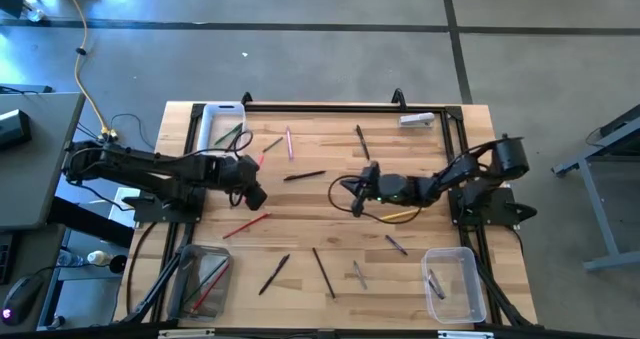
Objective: Sort crayons/erasers/pens/pencils in bins
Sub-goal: Put the pink pencil into the black bin
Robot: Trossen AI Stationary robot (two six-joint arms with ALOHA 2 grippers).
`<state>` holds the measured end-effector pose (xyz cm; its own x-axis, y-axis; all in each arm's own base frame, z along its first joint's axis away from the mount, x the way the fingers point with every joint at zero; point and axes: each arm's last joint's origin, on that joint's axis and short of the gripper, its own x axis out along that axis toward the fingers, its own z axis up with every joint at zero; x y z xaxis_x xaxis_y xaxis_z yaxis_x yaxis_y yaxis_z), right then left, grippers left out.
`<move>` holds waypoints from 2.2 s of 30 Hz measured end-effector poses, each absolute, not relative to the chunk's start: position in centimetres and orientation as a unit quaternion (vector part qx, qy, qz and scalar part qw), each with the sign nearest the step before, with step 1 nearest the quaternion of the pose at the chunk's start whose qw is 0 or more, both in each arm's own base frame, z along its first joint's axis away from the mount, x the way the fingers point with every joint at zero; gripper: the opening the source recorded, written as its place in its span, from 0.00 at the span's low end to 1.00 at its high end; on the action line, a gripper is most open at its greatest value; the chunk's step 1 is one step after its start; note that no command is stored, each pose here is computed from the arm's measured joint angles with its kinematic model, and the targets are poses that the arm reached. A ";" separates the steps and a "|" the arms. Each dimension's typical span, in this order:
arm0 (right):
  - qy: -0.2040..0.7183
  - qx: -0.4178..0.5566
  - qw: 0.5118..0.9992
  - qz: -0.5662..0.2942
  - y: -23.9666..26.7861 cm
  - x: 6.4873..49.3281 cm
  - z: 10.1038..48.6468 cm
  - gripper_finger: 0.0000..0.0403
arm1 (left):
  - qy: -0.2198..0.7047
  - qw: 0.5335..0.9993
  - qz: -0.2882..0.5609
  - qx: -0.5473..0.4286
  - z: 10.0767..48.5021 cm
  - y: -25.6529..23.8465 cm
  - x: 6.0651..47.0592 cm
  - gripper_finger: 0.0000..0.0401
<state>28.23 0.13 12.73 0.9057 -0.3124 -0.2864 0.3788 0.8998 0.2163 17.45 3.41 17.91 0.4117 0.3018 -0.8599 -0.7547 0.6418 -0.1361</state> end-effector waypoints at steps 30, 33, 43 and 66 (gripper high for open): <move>0.069 0.078 0.982 -0.155 1.2 26.0 15.8 0.00 | 0.480 0.711 0.448 -0.253 12.6 5.1 19.5 0.35; 0.070 0.078 0.982 -0.155 1.2 26.0 15.8 0.00 | 0.484 0.711 0.441 -0.254 12.5 5.0 19.5 0.35; 0.070 0.076 0.982 -0.155 1.2 26.0 15.8 0.00 | 0.514 0.739 0.372 -0.227 12.6 4.4 19.9 0.34; 0.073 0.076 0.982 -0.154 1.2 26.0 15.8 0.00 | 0.551 0.753 0.296 -0.204 12.6 3.1 20.1 0.01</move>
